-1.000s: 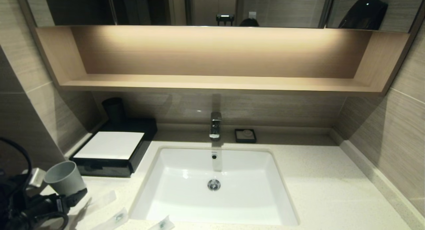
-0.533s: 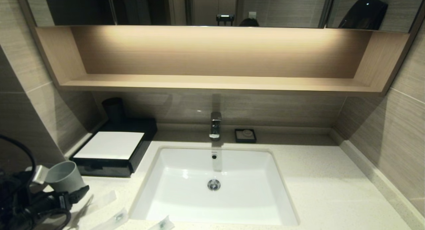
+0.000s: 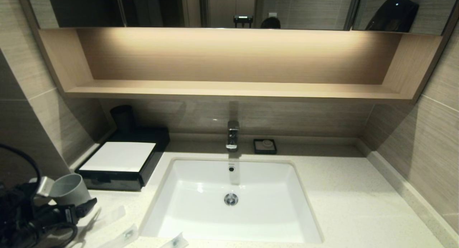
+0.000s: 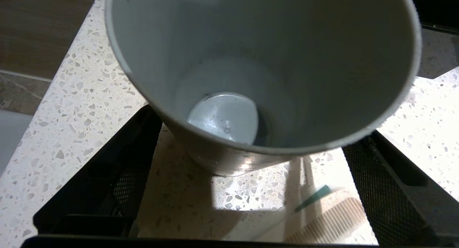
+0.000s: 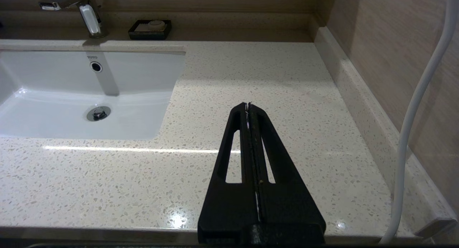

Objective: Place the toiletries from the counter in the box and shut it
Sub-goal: Place the cup on the table, then pick up the cup

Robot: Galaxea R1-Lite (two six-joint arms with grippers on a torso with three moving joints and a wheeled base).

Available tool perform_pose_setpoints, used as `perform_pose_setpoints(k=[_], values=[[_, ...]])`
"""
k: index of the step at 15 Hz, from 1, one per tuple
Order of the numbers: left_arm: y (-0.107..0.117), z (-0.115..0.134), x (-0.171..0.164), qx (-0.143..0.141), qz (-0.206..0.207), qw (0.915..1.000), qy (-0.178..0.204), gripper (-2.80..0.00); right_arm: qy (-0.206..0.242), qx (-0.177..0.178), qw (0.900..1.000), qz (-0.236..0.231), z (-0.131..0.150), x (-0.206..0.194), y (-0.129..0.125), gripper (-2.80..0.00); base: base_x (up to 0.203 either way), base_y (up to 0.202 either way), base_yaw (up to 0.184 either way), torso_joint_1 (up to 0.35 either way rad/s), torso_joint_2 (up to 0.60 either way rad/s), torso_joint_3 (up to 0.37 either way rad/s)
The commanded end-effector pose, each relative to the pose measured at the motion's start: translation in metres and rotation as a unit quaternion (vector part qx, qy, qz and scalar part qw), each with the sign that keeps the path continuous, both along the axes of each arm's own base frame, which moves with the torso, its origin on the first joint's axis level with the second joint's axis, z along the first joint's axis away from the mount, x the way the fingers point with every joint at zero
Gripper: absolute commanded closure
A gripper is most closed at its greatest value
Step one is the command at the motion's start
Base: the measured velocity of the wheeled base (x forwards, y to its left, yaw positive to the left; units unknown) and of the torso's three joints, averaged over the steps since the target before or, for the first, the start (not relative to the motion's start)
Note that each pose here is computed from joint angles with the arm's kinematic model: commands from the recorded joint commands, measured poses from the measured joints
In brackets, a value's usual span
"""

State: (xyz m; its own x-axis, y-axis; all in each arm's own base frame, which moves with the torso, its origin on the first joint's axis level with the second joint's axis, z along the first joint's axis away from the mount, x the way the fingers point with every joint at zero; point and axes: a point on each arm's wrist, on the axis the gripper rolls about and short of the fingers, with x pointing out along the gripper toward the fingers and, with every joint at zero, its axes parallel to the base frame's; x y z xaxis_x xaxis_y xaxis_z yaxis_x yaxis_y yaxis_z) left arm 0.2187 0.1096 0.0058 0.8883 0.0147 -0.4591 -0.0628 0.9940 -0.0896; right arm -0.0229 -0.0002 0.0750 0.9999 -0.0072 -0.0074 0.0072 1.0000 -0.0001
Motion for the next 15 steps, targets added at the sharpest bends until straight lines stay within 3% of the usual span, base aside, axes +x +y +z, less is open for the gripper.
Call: perform_pose_setpoints(k=[1, 15], values=[[0.002, 0.0, 0.003, 0.003, -0.001, 1.0, -0.006, -2.8, 0.0, 0.0, 1.0, 0.0, 0.0, 0.0, 0.0, 0.0, 0.0, 0.0, 0.0, 0.0, 0.0, 0.0], [0.006, -0.006, 0.015, 0.005, -0.004, 0.9999, -0.012, -2.8, 0.0, 0.0, 1.0, 0.0, 0.0, 0.0, 0.0, 0.0, 0.0, 0.0, 0.0, 0.0, 0.0, 0.0]])
